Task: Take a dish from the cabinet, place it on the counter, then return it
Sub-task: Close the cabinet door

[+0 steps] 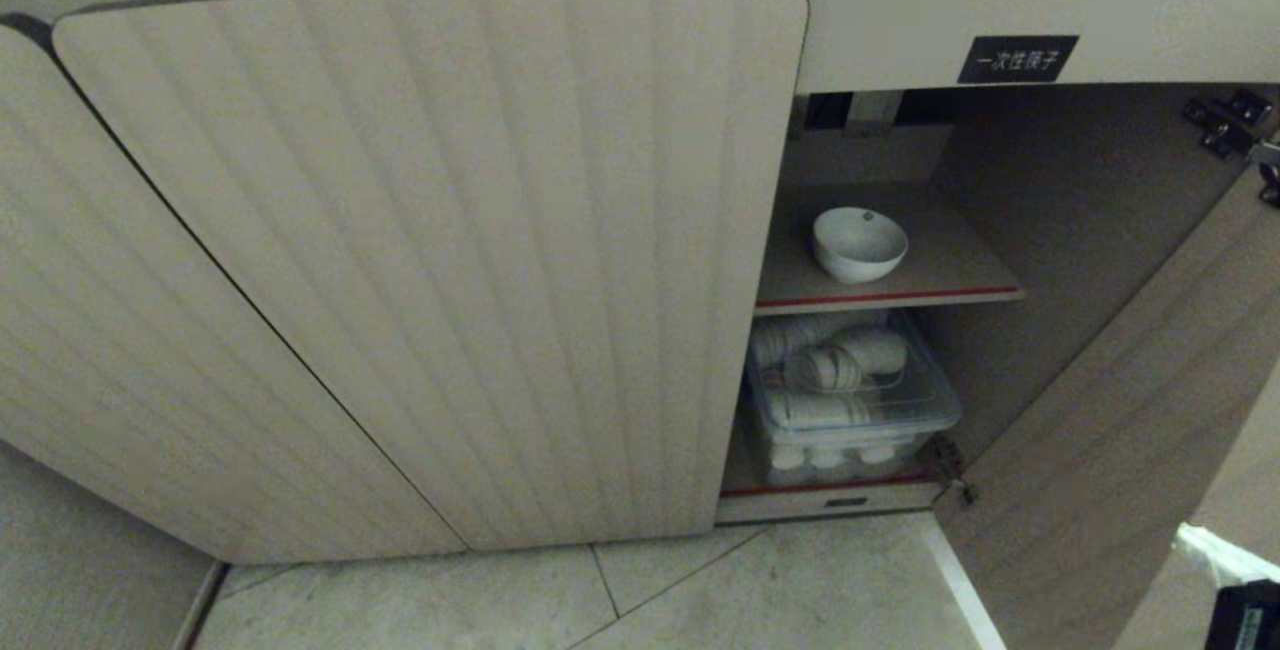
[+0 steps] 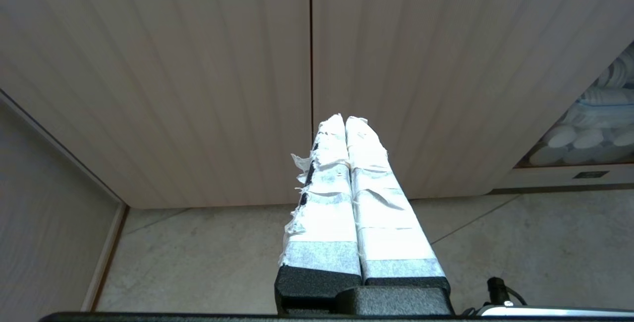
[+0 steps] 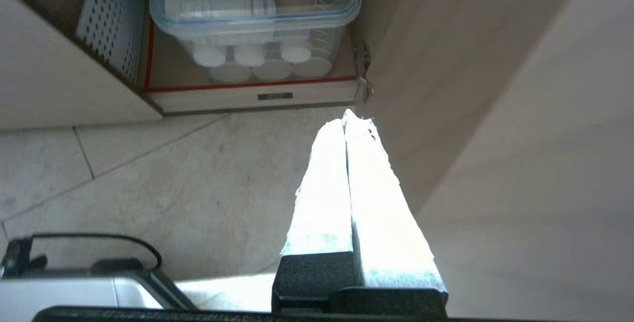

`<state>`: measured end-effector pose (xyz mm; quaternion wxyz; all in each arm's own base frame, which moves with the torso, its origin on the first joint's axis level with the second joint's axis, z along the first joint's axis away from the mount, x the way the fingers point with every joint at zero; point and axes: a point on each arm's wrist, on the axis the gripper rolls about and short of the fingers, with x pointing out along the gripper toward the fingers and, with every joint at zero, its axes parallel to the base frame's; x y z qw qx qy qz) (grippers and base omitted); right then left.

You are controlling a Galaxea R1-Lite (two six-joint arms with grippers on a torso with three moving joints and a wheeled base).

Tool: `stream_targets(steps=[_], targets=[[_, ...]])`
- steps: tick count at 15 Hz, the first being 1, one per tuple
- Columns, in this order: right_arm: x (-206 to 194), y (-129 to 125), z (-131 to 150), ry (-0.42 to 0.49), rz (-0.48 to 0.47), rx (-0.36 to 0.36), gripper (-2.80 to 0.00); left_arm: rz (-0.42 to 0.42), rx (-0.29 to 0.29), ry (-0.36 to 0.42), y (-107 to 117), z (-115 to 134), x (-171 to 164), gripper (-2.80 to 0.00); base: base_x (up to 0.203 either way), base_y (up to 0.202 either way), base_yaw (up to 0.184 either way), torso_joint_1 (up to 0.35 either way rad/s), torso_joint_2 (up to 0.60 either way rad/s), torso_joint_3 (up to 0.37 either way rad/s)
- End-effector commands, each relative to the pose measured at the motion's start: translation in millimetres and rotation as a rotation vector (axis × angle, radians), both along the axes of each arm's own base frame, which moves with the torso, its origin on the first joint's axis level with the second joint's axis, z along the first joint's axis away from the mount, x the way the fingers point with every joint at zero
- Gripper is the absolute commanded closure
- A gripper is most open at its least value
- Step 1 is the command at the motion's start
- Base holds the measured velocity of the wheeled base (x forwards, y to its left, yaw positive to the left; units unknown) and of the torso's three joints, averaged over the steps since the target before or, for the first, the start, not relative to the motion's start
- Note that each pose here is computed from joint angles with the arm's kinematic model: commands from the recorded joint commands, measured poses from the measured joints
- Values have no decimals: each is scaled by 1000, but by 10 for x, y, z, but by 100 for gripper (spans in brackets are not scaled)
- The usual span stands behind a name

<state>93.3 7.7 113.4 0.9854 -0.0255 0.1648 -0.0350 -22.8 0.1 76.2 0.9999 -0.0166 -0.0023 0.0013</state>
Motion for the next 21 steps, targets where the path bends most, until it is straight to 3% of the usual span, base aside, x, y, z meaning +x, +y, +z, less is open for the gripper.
stream_targets(steps=[1,3,11,14,20,21], targets=[[-280,-42,8,-52,-1,-10,0,0,-1,-1,0,1,0,0,0,0,0,0,0,0],[-470,-80,-80,-15,-21,-46,0,0,-1,-2,0,2,-1,0,0,0,0,0,0,0],[-956,-80,-325,-91,48,-42,0,0,-1,-2,0,2,-1,0,0,0,0,0,0,0],[-1007,-78,-342,-137,54,-31,0,0,-1,0,0,-1,0,0,0,0,0,0,0,0],[-1160,-80,-373,-334,75,-29,0,0,-1,-1,0,0,0,0,0,0,0,0,0,0],[-1161,-80,-375,-334,65,10,0,0,-1,0,0,-2,0,0,0,0,0,0,0,0]])
